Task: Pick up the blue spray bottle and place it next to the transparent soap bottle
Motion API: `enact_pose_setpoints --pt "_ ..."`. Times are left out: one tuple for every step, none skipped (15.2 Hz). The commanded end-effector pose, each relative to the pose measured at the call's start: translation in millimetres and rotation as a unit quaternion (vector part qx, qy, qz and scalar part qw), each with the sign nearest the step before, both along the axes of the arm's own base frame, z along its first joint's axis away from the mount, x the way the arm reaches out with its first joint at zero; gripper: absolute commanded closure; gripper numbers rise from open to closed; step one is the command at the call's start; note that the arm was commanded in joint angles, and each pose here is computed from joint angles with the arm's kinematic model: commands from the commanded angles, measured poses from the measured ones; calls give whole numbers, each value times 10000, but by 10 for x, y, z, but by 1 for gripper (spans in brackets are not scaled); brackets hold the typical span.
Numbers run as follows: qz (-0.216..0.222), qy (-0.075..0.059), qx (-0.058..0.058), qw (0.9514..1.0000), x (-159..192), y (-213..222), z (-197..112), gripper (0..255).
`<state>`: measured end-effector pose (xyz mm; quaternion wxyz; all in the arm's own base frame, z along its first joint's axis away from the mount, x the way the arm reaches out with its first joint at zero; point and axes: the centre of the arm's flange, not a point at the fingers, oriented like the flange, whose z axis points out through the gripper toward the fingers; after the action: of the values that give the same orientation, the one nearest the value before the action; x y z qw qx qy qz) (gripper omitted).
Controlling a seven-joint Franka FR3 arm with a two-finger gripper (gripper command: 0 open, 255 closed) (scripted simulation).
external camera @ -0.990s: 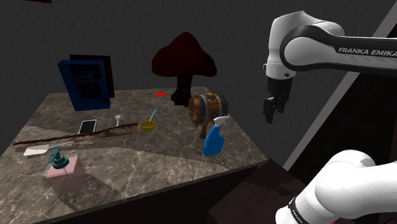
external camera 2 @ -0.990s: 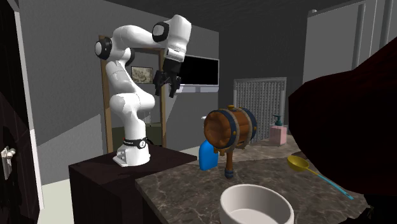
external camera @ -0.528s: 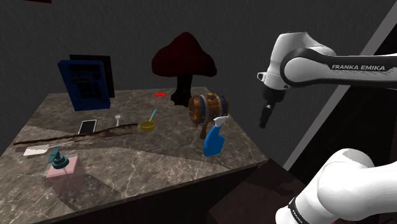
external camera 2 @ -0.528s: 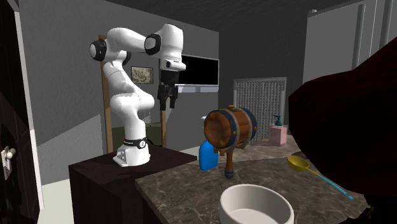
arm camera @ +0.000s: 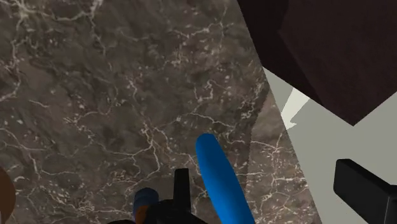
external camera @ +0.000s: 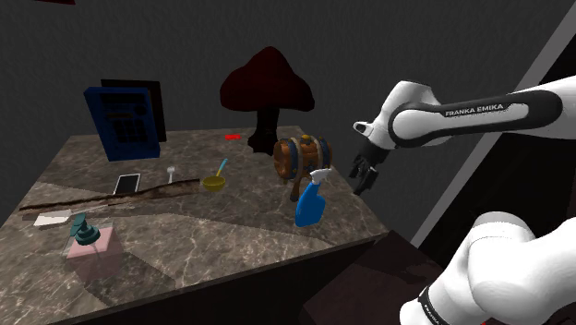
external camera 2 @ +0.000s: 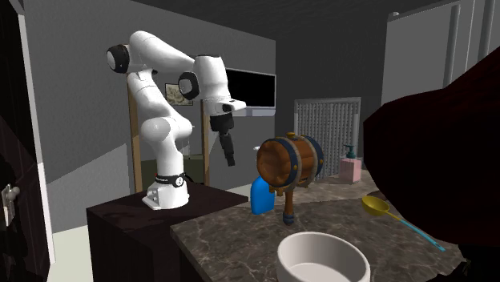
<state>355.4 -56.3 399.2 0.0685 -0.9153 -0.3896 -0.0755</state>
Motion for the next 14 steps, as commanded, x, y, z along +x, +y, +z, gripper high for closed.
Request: enact_pose_setpoints --pt "617 -298 263 9973 123 26 -176 0" --pt "902 -424 400 9942 196 41 -266 0" --pt "1186 -549 537 9900 270 62 -354 0" --pt "1467 -674 673 9846 345 90 -440 0" --pt "1748 -798 809 9780 420 125 -522 0" --pt "2026 -922 943 9703 495 166 -602 0" --pt "2162 -982 1009 9662 532 188 -640 0" --pt "2162 -982 1009 9662 539 211 -687 0" --pt "2162 -982 1009 9662 546 234 -734 0" --pt "2162 -982 1009 9662 554 256 -781 0" --pt "2162 -982 1009 9662 561 279 -828 0" --pt "2162 -982 1009 9662 568 302 -875 0" --pt "2162 -982 1009 9662 575 324 -923 0" --pt "2162 -982 1009 9662 583 347 -970 0"
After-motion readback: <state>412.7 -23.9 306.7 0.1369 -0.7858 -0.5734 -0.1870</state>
